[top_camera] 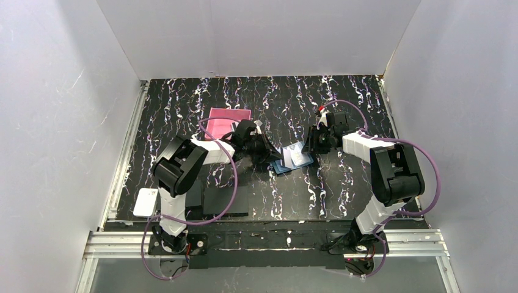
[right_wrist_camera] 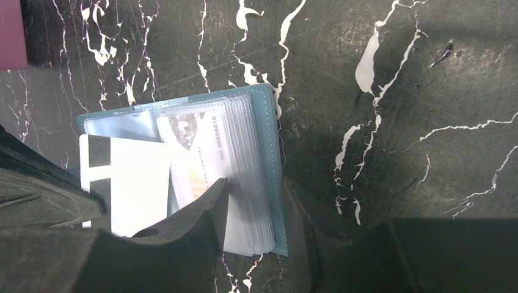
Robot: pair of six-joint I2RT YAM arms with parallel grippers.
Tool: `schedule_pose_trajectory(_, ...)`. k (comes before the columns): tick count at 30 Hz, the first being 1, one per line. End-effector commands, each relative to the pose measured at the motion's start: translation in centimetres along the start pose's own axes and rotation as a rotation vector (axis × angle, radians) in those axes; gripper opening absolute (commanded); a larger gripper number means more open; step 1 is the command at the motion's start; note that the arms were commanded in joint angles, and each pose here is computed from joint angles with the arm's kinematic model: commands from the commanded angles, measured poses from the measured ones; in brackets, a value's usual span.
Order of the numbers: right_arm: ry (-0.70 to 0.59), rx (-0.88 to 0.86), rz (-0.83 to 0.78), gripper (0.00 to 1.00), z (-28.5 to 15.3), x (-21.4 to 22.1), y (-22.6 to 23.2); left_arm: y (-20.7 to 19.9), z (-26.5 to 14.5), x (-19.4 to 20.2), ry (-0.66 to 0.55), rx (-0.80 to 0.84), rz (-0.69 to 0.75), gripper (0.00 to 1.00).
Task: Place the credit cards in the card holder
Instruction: Insert the credit card into the card holder.
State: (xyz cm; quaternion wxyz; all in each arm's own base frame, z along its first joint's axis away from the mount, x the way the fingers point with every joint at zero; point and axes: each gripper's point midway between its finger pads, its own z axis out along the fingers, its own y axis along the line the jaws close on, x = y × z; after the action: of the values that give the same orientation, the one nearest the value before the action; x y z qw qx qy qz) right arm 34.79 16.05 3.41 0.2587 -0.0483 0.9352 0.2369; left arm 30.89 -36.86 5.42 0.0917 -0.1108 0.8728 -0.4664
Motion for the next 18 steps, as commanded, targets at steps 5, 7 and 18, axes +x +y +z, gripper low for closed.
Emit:
schedule_pose_trajectory(5,0.051,0.037,0.013,0.44,0.6,1.5,-1.0,1.4,0.6,-0.6,-0.026,-0.016,-0.032,0.0)
schedule_pose_trajectory(7,0.048,0.032,0.016,0.44,0.6,1.5,-0.9,1.5,0.8,-0.9,-0.044,-0.012,-0.027,0.0)
schedule_pose_trajectory(18,0.066,0.019,0.053,0.41,0.5,2.2,-0.6,1.7,1.3,-2.1,-0.115,-0.004,-0.03,0.0)
